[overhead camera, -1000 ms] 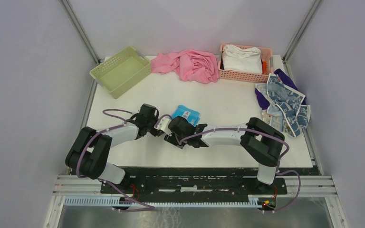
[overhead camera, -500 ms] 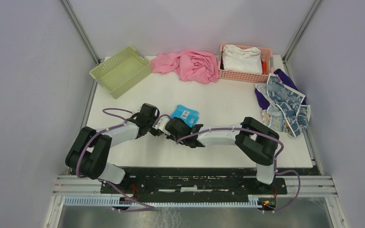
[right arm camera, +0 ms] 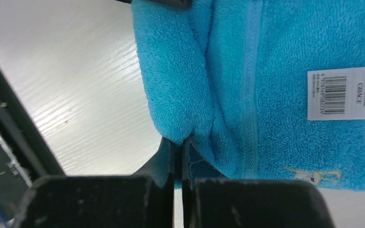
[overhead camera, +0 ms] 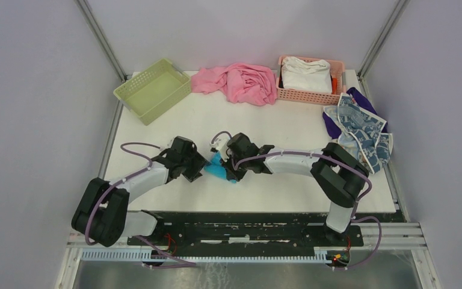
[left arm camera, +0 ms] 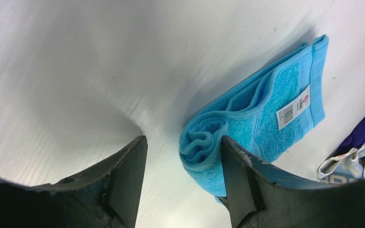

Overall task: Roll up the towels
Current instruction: Roll the towel at the center of the board.

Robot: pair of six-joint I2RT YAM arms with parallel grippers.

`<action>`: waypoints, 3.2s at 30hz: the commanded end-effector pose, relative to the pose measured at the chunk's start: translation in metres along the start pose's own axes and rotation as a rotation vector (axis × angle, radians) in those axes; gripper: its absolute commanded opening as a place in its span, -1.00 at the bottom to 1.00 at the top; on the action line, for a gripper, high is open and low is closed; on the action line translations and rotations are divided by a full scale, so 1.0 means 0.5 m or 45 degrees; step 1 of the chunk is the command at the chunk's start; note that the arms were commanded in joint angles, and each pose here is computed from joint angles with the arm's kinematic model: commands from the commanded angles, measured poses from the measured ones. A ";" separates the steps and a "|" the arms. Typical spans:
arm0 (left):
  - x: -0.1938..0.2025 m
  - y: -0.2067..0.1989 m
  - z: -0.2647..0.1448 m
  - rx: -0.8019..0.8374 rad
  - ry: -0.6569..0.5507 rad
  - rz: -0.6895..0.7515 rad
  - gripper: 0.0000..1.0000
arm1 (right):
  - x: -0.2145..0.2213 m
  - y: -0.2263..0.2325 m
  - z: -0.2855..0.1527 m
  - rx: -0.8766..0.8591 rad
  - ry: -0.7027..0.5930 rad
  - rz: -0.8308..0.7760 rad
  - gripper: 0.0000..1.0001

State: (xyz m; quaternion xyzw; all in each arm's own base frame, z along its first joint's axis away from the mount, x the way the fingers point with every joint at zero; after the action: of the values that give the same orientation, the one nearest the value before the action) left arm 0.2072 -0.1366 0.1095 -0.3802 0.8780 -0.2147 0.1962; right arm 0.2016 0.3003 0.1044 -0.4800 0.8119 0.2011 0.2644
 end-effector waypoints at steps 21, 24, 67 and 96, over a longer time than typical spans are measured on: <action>0.026 -0.019 -0.048 0.483 0.077 0.033 0.51 | 0.166 -0.132 0.034 -0.778 0.054 1.249 -0.99; 0.031 -0.037 -0.037 0.527 0.117 0.040 0.51 | 0.183 -0.137 0.043 -0.766 0.081 1.310 -0.99; 0.074 -0.015 0.107 -0.065 0.166 0.168 0.00 | -0.013 -0.034 -0.174 0.395 -0.080 0.022 0.35; 0.048 0.030 0.035 -0.144 0.011 0.158 0.02 | 0.029 0.047 -0.031 0.197 0.189 -0.131 -0.99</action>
State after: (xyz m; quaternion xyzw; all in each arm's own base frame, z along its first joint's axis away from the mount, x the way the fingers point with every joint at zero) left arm 0.2174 -0.1818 0.1019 -0.3257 0.8885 -0.2637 0.1870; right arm 0.1763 0.2837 0.1097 -0.5191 0.8106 0.0088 0.2708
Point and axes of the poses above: each gripper's point midway between its finger pads, its own z axis out along the fingers, its own y axis along the line the jaws close on, x = y × z, the point moved 10 cm from there along -z, back along the fingers, and after that the axes turned 2 degrees about -z, right-handed, at the moved point
